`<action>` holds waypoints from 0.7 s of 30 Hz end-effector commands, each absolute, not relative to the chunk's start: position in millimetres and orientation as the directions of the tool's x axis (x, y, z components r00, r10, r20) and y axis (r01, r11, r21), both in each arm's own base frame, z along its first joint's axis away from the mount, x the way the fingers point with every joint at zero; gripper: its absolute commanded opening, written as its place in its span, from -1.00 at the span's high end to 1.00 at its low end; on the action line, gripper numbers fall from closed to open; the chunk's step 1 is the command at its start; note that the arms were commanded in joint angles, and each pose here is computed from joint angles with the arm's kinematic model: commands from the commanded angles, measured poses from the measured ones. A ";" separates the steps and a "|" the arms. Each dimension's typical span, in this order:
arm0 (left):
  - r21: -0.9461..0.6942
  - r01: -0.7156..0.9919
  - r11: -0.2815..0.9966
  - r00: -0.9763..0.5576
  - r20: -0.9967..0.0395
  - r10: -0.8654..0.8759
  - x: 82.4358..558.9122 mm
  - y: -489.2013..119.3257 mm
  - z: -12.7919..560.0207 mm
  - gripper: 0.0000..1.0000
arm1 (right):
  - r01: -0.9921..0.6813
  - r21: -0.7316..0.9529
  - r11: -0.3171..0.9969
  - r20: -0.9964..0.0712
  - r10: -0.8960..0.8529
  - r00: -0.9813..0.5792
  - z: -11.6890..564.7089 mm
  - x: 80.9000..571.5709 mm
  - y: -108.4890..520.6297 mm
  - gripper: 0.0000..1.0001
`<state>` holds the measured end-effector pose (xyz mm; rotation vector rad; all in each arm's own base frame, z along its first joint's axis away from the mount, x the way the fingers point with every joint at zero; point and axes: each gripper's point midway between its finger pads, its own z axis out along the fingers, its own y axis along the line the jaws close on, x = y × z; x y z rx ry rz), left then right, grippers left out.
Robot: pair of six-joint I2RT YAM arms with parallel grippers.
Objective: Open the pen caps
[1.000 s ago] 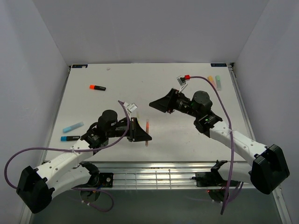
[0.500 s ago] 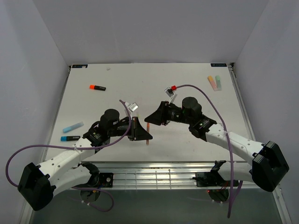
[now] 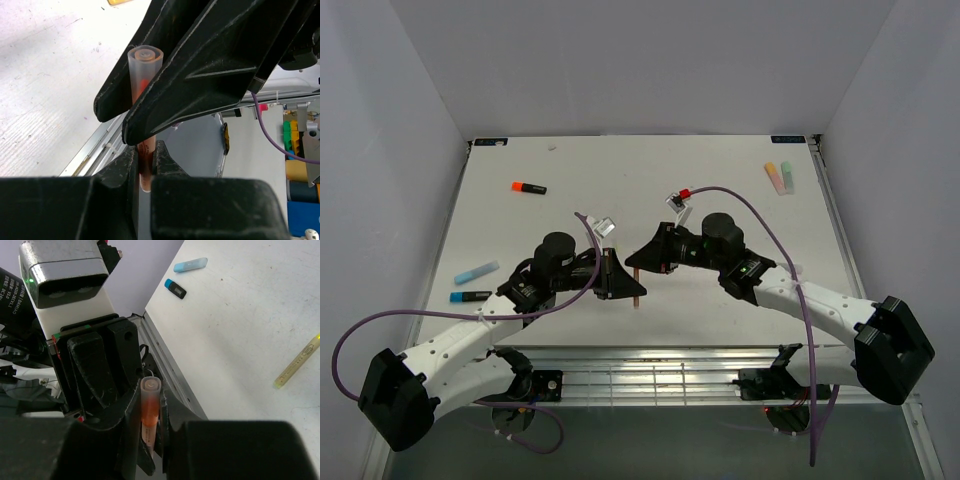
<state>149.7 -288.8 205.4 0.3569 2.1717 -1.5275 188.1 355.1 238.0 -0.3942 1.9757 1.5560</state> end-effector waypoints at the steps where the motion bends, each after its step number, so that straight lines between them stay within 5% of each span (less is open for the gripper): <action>1: -0.812 0.490 0.319 -0.845 -0.532 -0.057 149.2 -290.5 222.5 1.00 | -0.598 0.747 0.291 -0.656 0.175 -0.734 244.9 199.7 355.5 0.85; 10: -0.804 0.480 0.350 -0.852 -0.523 -0.033 139.9 -281.1 202.2 1.00 | -0.678 0.651 0.341 -0.749 0.434 -0.501 311.3 246.4 329.0 0.85; 21: -0.793 0.485 0.369 -0.849 -0.529 -0.020 138.9 -278.2 195.3 1.00 | -0.642 0.737 0.211 -0.646 0.500 -0.577 342.8 292.4 306.3 0.85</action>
